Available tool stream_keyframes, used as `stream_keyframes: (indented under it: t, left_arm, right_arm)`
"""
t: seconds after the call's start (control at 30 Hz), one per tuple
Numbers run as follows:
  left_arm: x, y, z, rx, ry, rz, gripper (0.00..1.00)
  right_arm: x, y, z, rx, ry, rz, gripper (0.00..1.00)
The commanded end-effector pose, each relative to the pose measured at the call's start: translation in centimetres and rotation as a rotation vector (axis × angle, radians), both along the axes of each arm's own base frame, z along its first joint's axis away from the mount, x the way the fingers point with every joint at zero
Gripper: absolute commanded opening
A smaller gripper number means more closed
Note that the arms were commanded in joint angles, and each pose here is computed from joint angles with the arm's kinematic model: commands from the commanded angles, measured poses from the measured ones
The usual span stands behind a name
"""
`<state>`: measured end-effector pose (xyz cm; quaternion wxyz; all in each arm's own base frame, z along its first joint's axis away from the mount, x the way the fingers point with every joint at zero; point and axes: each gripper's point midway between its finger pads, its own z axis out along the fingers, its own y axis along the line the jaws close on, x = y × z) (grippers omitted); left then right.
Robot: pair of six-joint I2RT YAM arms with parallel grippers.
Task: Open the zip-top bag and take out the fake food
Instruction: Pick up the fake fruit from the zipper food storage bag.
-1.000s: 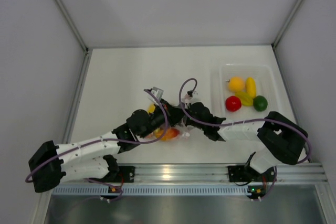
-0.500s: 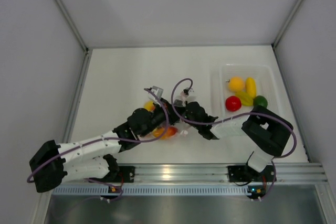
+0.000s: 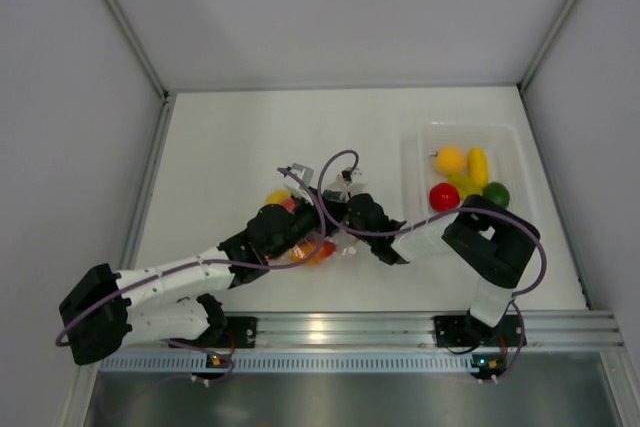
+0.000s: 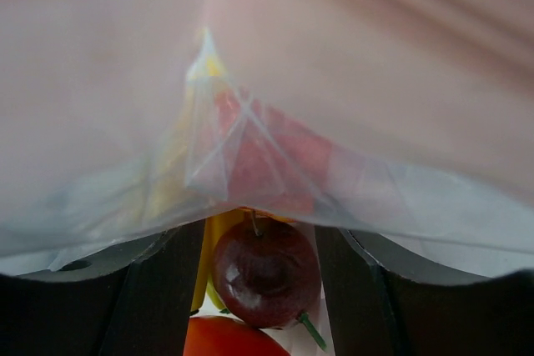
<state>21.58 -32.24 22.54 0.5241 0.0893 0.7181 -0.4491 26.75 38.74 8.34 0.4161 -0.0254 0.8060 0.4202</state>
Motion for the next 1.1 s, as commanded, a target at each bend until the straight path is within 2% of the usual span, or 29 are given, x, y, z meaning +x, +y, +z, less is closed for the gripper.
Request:
stream_keyframes:
  t: [0.0,0.07,0.13,0.2,0.37,0.47,0.7,0.83,1.07]
  left_arm:
    - [-4.2,-3.1,5.1,-0.147,-0.077,-0.245,0.0]
    - [-4.3,-3.1,5.1,-0.142,-0.083,-0.251,0.0]
    - [-4.3,-3.1,5.2,-0.143,-0.085,-0.251,0.0]
    - [-4.3,-3.2,5.1,-0.141,-0.084,-0.251,0.0]
    - [-4.2,-3.2,4.7,-0.129,-0.083,-0.249,0.0]
    - [-4.0,-2.9,4.2,-0.117,-0.084,-0.235,0.0]
    - [-3.0,-1.7,3.0,-0.097,-0.079,-0.151,0.0]
    - [-2.5,-1.1,2.6,-0.086,-0.084,-0.114,0.0]
    - [-2.7,-1.3,2.3,-0.078,-0.084,-0.128,0.0]
  right_arm:
    - [-0.8,2.9,2.2,0.091,-0.033,0.086,0.56]
    - [-1.2,3.3,2.3,0.111,-0.025,0.109,0.55]
    - [-1.3,3.6,2.9,0.143,-0.025,0.122,0.5]
    - [-1.2,4.1,2.9,0.151,-0.015,0.125,0.5]
    - [-0.9,4.6,1.0,0.069,0.034,0.127,0.52]
    - [-1.5,3.8,0.2,0.022,0.049,0.133,0.5]
    - [-5.1,2.8,-1.2,-0.112,0.075,0.303,0.49]
    - [-7.0,3.1,-1.8,-0.132,0.073,0.397,0.5]
    - [-7.7,4.1,-2.5,-0.152,0.049,0.425,0.54]
